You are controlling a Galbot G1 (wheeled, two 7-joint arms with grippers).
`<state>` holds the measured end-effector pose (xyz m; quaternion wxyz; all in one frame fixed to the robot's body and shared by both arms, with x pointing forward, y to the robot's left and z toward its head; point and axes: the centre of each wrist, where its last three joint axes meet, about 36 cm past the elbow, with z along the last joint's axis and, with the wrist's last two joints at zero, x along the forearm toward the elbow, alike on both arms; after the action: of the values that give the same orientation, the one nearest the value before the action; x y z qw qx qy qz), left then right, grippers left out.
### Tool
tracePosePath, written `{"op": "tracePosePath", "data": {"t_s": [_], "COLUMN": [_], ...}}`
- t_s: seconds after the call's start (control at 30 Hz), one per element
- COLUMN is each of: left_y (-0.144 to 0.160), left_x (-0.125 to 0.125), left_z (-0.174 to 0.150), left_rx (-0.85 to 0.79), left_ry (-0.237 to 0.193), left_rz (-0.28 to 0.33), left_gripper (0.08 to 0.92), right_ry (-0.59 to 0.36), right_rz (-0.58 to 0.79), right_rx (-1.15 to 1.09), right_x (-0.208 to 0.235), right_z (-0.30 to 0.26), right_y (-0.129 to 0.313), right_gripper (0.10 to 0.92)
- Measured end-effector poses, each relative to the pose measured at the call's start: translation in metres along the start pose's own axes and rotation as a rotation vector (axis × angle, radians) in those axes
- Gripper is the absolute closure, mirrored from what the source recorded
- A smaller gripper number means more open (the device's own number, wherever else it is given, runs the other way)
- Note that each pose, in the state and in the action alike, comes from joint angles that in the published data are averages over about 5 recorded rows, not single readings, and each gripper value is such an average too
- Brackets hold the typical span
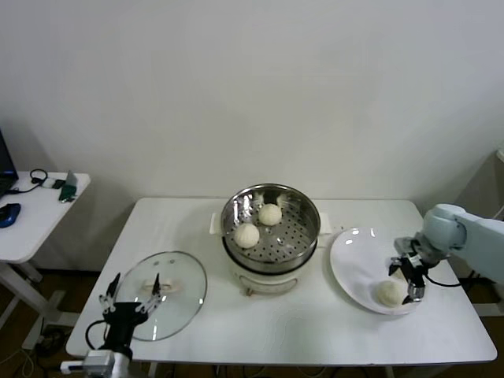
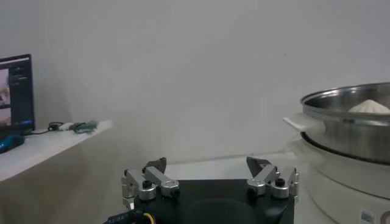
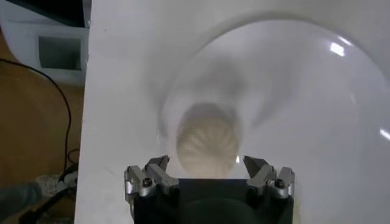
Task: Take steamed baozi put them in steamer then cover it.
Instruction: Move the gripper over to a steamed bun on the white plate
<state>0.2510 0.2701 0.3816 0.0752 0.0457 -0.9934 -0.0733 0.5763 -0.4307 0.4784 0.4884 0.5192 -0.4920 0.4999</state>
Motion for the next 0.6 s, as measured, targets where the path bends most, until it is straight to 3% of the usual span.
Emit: {"op": "tracePosePath", "data": {"t_s": [0.6], "left_y": [0.001], "left_x": [-0.001], "left_z": [0.003], "left_rx": [-0.003], "left_ry": [0.005], "left_rz": [-0.004], "left_gripper": [0.177], "right_ry": [-0.005], "right_rz": [-0.02], "right_rx": [0.003], "right_x": [-0.026], "right_z": [-0.012], "right_y": [-0.017], "right_gripper": [0.2]}}
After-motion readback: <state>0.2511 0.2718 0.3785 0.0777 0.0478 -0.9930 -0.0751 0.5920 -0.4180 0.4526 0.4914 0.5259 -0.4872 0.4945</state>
